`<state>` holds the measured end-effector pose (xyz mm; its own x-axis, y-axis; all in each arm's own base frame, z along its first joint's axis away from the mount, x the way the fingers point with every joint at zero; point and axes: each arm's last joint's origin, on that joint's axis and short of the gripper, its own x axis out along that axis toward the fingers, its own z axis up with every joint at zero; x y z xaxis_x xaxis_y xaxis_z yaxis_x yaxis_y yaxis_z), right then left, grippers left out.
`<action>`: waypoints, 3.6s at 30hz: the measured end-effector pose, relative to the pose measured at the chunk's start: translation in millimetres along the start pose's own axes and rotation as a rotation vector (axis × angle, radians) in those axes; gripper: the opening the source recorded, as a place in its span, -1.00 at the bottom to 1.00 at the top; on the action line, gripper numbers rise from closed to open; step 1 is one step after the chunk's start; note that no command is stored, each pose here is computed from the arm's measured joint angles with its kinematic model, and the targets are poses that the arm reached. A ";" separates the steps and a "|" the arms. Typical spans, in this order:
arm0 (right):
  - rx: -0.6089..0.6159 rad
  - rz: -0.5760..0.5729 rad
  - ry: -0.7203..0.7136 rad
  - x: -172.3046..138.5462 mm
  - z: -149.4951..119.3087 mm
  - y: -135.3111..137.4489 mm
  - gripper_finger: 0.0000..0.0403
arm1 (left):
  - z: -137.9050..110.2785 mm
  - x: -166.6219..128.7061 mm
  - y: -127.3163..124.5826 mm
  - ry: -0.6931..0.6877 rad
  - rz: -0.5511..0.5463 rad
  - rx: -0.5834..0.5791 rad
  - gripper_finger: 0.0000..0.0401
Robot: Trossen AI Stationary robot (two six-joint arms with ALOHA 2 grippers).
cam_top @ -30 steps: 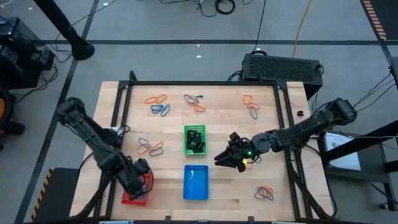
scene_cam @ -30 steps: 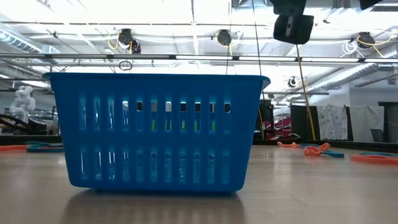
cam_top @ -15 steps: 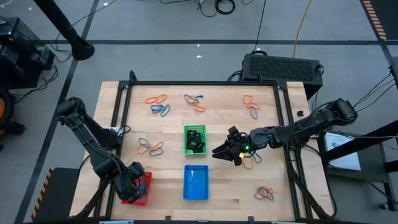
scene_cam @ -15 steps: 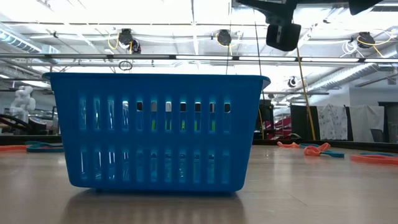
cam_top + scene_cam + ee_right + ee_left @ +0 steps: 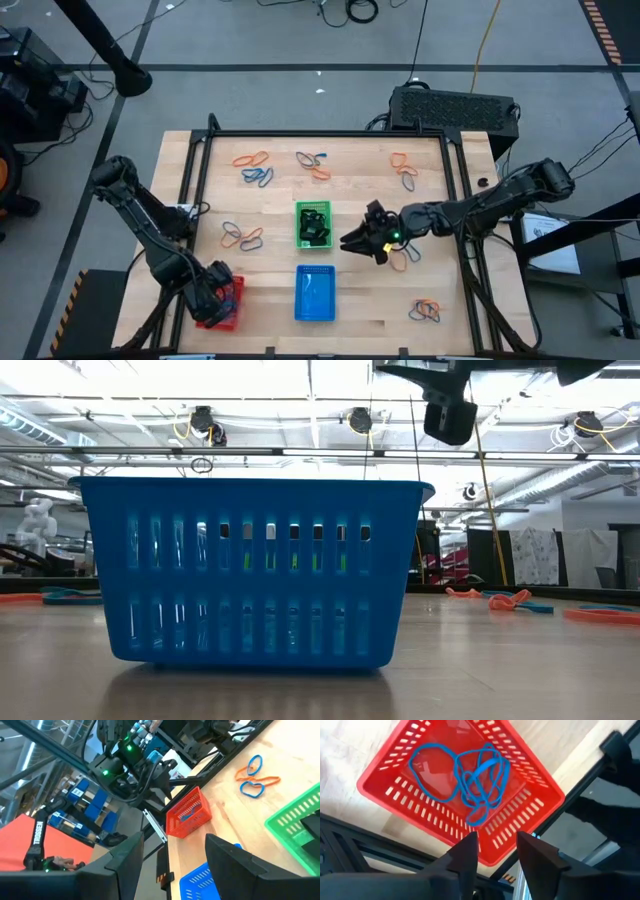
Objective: Sort rubber bands into baskets
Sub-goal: Put the blue rubberband into the red bin
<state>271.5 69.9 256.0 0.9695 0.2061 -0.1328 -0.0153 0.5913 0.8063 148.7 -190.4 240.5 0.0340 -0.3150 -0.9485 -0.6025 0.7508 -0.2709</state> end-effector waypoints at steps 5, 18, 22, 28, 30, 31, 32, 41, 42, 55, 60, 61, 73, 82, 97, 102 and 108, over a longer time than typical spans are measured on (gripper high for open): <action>0.002 -0.005 -0.008 0.1 2.2 -1.5 0.01 | 4.1 -0.6 0.3 -0.027 0.002 0.070 -0.28; 0.008 -0.010 -0.016 0.1 2.4 -1.5 0.01 | 86.4 -21.8 23.1 -0.258 0.110 0.192 -0.28; 0.043 -0.009 -0.014 0.1 1.8 -1.3 0.01 | 133.5 -37.8 53.3 -0.283 0.170 0.131 -0.28; 0.076 -0.016 -0.017 -0.2 -2.3 1.2 0.01 | 200.3 -68.0 119.7 -0.400 0.212 -0.011 -0.28; 0.074 -0.028 -0.024 -0.5 -6.0 3.1 0.01 | 220.0 -75.8 141.3 -0.461 0.206 -0.044 -0.28; 0.073 -0.032 -0.027 -0.7 -7.9 4.2 0.01 | 228.8 -78.8 151.4 -0.491 0.206 -0.058 -0.28; 0.081 -0.032 -0.029 -0.9 -9.7 5.5 0.01 | 237.5 -81.0 161.1 -0.519 0.209 -0.069 -0.28; 0.174 -0.056 -0.040 -3.8 -27.2 15.3 0.01 | 283.7 -66.8 213.3 -0.537 0.248 -0.137 -0.28; 0.183 -0.057 -0.044 -4.1 -28.7 16.3 0.01 | 286.8 -62.7 216.5 -0.521 0.253 -0.138 -0.28; 0.205 -0.069 -0.075 -6.1 -35.5 21.2 0.01 | 314.0 -20.9 230.6 -0.430 0.296 -0.146 -0.28; 0.205 -0.068 -0.073 -6.1 -35.5 21.2 0.01 | 319.2 -16.1 238.8 -0.435 0.277 -0.203 -0.28; 0.205 -0.068 -0.073 -6.1 -35.6 21.2 0.01 | 319.5 -16.6 240.7 -0.434 0.262 -0.208 -0.28; 0.193 -0.095 -0.049 -6.7 -39.2 19.4 0.01 | 318.7 -22.2 253.0 -0.439 0.215 -0.246 -0.95; 0.168 -0.129 -0.001 -8.3 -46.6 18.2 0.01 | 300.0 -47.5 213.9 -0.506 0.164 -0.128 -0.99; 0.107 -0.125 0.092 -8.7 -50.4 15.9 0.01 | 186.7 -66.0 70.0 -0.422 -0.151 0.151 -1.00; 0.069 -0.138 0.084 -7.8 -47.2 13.0 0.01 | 141.2 -51.7 33.2 -0.317 -0.200 0.157 -1.00; 0.078 -0.157 0.044 -5.3 -36.3 6.4 0.01 | 84.4 -32.3 7.8 -0.174 -0.179 0.190 -1.00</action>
<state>257.3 100.9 240.9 0.9467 0.1507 -0.2845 0.1565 0.5570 0.8157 210.3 -125.4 255.1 0.2717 -0.3601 -0.8925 -0.4158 0.7925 -0.4463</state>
